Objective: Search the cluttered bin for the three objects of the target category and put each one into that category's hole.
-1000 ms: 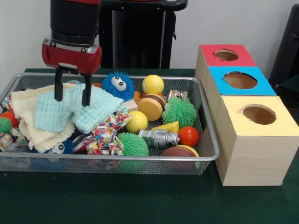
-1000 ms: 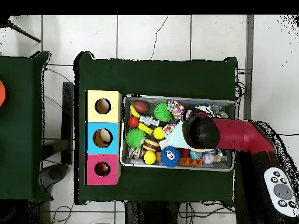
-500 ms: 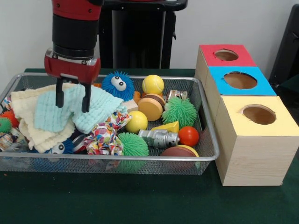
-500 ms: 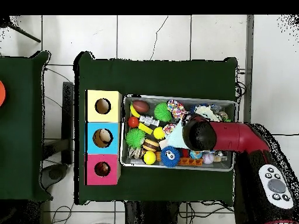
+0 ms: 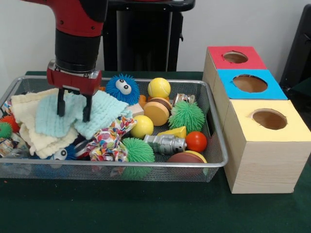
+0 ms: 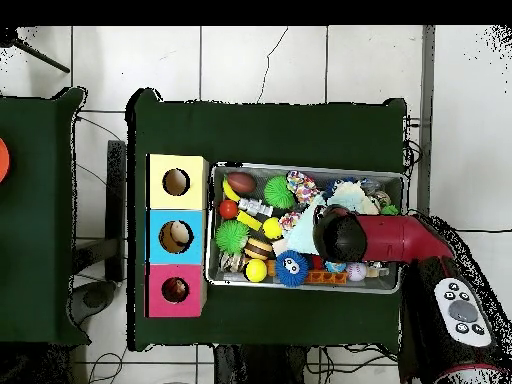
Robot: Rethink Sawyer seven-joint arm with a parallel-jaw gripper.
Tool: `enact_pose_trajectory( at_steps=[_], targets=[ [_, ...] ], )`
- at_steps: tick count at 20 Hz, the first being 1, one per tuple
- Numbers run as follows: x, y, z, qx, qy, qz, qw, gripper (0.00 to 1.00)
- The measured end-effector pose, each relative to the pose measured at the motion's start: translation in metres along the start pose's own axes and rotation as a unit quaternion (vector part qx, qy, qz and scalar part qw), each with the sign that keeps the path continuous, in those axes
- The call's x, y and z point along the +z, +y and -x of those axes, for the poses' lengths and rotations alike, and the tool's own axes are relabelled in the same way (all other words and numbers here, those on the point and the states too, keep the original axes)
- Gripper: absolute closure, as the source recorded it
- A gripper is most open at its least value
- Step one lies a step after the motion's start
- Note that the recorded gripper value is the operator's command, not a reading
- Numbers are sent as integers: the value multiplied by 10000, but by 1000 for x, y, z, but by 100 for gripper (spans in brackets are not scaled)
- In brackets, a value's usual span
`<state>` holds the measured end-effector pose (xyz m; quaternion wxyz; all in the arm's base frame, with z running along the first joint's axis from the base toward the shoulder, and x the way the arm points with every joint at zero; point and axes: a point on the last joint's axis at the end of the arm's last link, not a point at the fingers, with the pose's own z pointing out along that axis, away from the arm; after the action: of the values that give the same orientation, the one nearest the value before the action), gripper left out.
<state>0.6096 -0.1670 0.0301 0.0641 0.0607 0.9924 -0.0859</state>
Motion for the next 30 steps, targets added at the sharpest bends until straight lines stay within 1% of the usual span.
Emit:
enact_pose_trajectory(
  at_steps=[5,12,17,18,21,22,28,30],
  targets=[
    [6,-4,-6,-49,65,-88,9999,0],
    [15,-10,-12,-25,147,-142,9998,0],
    [28,-10,-15,-6,196,-126,9997,0],
    [34,-9,-16,-1,188,-98,9998,0],
    [41,-7,-18,5,165,-58,9998,0],
    [48,-4,-21,6,94,-5,10000,100],
    [51,-2,-19,1,-28,26,10000,100],
    [50,-2,-18,-6,-34,24,10000,100]
  ],
)
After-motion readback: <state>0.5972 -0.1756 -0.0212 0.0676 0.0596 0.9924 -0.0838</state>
